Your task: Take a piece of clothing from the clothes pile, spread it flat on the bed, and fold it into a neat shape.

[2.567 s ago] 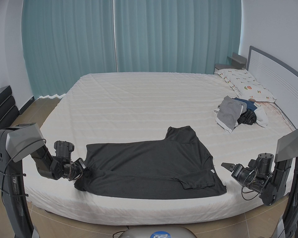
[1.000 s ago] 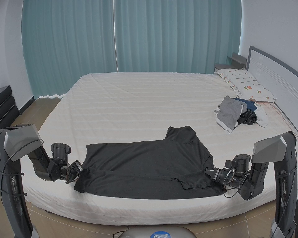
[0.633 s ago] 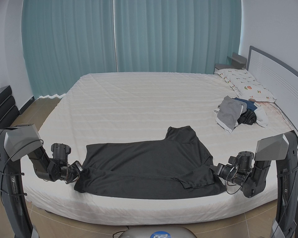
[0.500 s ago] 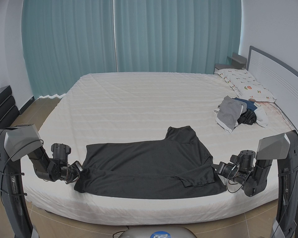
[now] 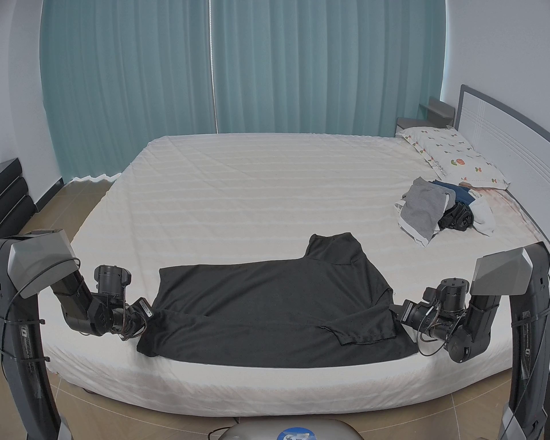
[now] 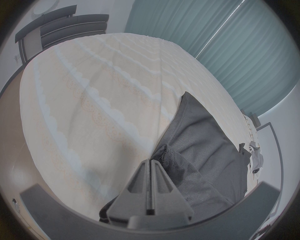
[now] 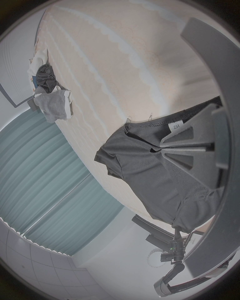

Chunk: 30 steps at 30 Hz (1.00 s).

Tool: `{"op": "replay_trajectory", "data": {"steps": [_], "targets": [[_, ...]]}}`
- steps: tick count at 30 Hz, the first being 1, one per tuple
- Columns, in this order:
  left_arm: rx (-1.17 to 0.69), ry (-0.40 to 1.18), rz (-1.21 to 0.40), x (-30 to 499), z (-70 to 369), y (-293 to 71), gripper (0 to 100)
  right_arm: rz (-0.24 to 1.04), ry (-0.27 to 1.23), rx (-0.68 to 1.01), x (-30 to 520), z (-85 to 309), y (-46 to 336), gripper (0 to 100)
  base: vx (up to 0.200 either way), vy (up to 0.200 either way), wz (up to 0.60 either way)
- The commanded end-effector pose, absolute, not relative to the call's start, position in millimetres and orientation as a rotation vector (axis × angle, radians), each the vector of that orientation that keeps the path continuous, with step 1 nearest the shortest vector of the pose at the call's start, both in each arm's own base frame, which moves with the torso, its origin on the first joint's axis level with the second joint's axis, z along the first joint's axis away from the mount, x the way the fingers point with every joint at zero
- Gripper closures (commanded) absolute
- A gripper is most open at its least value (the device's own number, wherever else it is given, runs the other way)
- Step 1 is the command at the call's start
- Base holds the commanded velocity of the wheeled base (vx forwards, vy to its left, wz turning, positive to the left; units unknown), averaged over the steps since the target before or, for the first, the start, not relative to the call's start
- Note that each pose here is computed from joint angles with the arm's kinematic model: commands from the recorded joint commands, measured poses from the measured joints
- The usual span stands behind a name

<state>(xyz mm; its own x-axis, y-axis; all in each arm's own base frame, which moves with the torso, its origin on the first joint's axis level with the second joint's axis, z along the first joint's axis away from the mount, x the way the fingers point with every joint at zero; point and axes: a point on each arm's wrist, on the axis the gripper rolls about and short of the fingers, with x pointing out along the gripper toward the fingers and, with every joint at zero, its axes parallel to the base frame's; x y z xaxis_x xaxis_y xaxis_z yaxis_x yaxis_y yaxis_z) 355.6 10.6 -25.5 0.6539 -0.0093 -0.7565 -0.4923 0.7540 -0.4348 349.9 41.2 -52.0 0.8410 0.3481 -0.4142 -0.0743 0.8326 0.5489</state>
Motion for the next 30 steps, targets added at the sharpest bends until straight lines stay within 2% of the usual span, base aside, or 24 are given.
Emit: {"op": "replay_trajectory", "data": {"steps": [1, 2, 3, 5, 6, 12, 17, 22, 30], "targets": [[-0.678, 0.821, 0.299, 355.7, -24.8, 10.8, 100, 0.234, 0.542, 0.545, 351.2, -57.9, 42.2, 100, 0.000, 0.000, 0.00], [-0.678, 0.822, 0.299, 355.6, -25.3, 10.8, 100, 0.234, 0.542, 0.545, 351.2, -58.0, 42.7, 100, 0.000, 0.000, 0.00], [-0.678, 0.822, 0.299, 355.6, -25.3, 10.8, 0, 0.235, 0.543, 0.545, 351.1, -58.1, 42.7, 100, 0.000, 0.000, 0.00], [-0.677, 0.822, 0.301, 355.6, -25.3, 10.8, 0, 0.237, 0.544, 0.545, 351.0, -58.1, 43.2, 100, 0.000, 0.000, 0.00], [-0.677, 0.823, 0.301, 355.6, -25.9, 10.8, 0, 0.237, 0.543, 0.545, 351.3, -57.9, 43.8, 0, 0.000, 0.000, 0.00], [-0.685, 0.818, 0.306, 356.6, -25.7, 13.0, 0, 0.204, 0.508, 0.544, 349.7, -45.6, 41.7, 0, 0.000, 0.000, 0.00], [-0.781, 0.755, 0.306, 359.0, -5.9, 25.9, 0, 0.153, 0.472, 0.538, 326.5, -13.5, 57.1, 0, 0.000, 0.000, 0.00], [-0.889, 0.753, 0.220, 355.9, 7.0, 39.6, 0, 0.169, 0.544, 0.725, 297.3, 0.7, 82.1, 0, 0.000, 0.000, 0.00], [-1.029, 0.739, 0.181, 357.7, 13.5, 58.5, 0, 0.140, 0.692, 0.887, 277.3, -16.8, 104.8, 0, 0.000, 0.000, 0.00]]}}
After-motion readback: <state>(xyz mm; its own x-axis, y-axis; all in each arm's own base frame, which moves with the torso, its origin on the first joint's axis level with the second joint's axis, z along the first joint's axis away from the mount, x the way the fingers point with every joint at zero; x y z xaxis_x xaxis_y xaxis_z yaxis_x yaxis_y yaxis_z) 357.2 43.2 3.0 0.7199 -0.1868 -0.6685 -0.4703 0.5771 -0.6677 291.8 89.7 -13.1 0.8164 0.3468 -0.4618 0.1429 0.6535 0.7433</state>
